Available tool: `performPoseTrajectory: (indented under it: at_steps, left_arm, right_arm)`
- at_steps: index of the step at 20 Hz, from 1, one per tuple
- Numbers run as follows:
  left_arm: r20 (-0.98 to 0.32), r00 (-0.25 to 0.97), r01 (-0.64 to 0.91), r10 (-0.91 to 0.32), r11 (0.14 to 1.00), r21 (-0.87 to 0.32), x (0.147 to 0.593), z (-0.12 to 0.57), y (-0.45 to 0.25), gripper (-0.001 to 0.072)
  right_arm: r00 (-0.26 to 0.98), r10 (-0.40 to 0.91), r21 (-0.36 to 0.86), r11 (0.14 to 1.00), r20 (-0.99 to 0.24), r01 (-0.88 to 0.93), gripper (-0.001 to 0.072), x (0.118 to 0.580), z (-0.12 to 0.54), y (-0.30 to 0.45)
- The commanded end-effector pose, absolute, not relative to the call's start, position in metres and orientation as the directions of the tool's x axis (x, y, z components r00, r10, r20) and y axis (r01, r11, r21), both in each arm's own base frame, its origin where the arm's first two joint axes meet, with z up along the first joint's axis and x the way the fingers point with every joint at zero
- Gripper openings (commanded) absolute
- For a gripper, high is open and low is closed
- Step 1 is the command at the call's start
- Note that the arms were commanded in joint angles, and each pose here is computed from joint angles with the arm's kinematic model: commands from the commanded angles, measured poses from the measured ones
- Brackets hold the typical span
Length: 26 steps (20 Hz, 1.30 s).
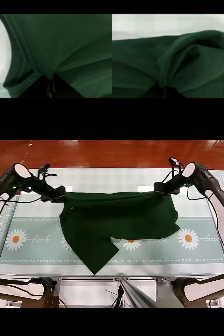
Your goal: Fold the shirts.
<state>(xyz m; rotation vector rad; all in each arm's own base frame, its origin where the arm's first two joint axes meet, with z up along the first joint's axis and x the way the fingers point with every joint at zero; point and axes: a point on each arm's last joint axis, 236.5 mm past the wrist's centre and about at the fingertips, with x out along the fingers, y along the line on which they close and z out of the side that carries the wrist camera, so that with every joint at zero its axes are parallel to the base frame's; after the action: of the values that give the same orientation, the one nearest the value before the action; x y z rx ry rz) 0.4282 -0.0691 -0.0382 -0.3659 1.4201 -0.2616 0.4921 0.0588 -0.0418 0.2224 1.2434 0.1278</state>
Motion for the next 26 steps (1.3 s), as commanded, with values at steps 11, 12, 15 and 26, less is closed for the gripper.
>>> performPoseTrajectory:
  at_steps: [11, 12, 15, 26]
  left_arm:
    - [-0.880, -0.059, -0.170, -0.471, 0.873, -0.456, 0.306, 0.007, -0.008, 0.0497]
    - [-0.872, -0.078, -0.200, -0.484, 0.864, -0.461, 0.286, -0.009, -0.014, 0.0540]
    - [-0.795, -0.200, -0.255, -0.573, 0.814, -0.522, 0.231, -0.045, -0.040, 0.0552]
    - [-0.800, -0.190, -0.369, -0.569, 0.797, -0.478, 0.235, -0.136, -0.097, 0.0377]
  right_arm:
    - [0.189, 0.030, 0.082, 0.958, -0.982, 0.276, 0.0449, 0.332, 0.047, -0.129]
    - [0.220, 0.117, 0.182, 0.936, -0.968, 0.301, 0.0503, 0.322, 0.036, -0.122]
    - [0.315, 0.317, 0.421, 0.832, -0.895, 0.361, 0.0506, 0.306, 0.013, -0.098]
    - [0.345, 0.344, 0.460, 0.815, -0.874, 0.352, 0.0506, 0.307, 0.002, -0.094]
